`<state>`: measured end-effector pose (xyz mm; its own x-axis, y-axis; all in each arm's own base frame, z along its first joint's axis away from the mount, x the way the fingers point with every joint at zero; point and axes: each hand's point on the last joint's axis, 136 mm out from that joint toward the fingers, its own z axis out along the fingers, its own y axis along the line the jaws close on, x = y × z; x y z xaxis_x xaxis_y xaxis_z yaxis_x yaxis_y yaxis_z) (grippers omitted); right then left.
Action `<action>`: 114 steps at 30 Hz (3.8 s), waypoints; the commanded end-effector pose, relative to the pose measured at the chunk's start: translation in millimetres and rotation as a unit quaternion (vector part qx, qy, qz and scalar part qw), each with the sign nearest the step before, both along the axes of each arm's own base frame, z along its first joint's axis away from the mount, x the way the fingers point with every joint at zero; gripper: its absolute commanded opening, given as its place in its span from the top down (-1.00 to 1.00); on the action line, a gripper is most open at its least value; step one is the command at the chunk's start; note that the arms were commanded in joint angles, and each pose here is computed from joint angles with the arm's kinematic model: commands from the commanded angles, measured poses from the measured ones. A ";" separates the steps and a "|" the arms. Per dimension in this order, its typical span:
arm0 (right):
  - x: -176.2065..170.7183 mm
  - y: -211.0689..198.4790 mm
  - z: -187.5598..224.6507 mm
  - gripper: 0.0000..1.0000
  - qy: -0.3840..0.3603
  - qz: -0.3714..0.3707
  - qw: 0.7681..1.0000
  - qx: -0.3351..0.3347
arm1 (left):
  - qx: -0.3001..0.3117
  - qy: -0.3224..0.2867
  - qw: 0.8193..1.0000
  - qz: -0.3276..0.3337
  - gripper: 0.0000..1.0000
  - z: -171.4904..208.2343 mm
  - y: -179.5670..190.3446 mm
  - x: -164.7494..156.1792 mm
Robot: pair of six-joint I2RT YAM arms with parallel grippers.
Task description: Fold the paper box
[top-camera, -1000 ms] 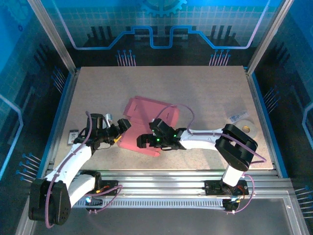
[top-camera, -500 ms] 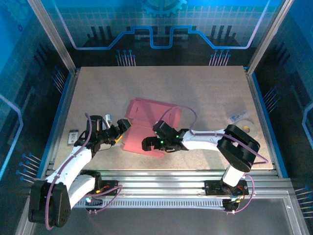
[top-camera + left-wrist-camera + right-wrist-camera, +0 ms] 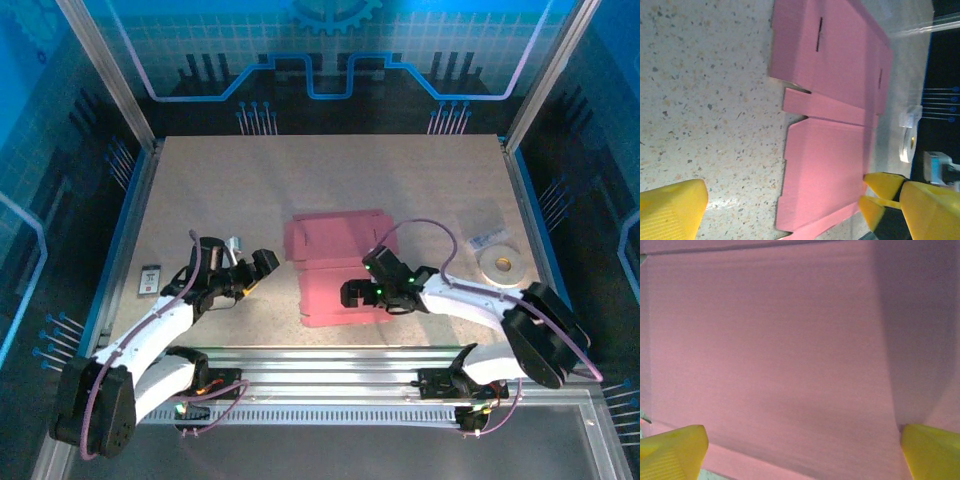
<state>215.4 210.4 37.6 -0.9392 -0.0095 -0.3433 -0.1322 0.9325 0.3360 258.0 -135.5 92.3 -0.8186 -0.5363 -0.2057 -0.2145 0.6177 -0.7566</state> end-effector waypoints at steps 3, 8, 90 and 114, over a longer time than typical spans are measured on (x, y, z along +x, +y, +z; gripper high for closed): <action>-5.5 2.2 22.7 -1.00 -0.032 0.046 0.998 0.024 | 0.049 0.007 0.999 -0.012 -0.99 5.5 -2.4 14.3; -0.8 6.3 29.9 -1.00 -0.041 0.034 0.998 0.039 | 0.104 0.021 0.994 -0.030 -0.99 6.4 -9.8 35.1; -18.7 -16.7 -25.2 -1.00 0.016 -0.007 1.000 -0.001 | 0.220 0.125 0.956 -0.146 -0.30 -68.3 -77.9 138.2; -13.6 -9.8 -16.9 -1.00 0.010 0.000 1.000 0.007 | 0.193 0.113 0.966 -0.132 0.75 -46.9 -76.5 140.7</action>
<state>207.5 207.8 29.0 -0.9310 -0.0094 -0.3649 -0.1544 0.9160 0.3704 397.8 -204.4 27.2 -0.9657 -0.2069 -0.1570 -0.1433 0.9286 -0.3423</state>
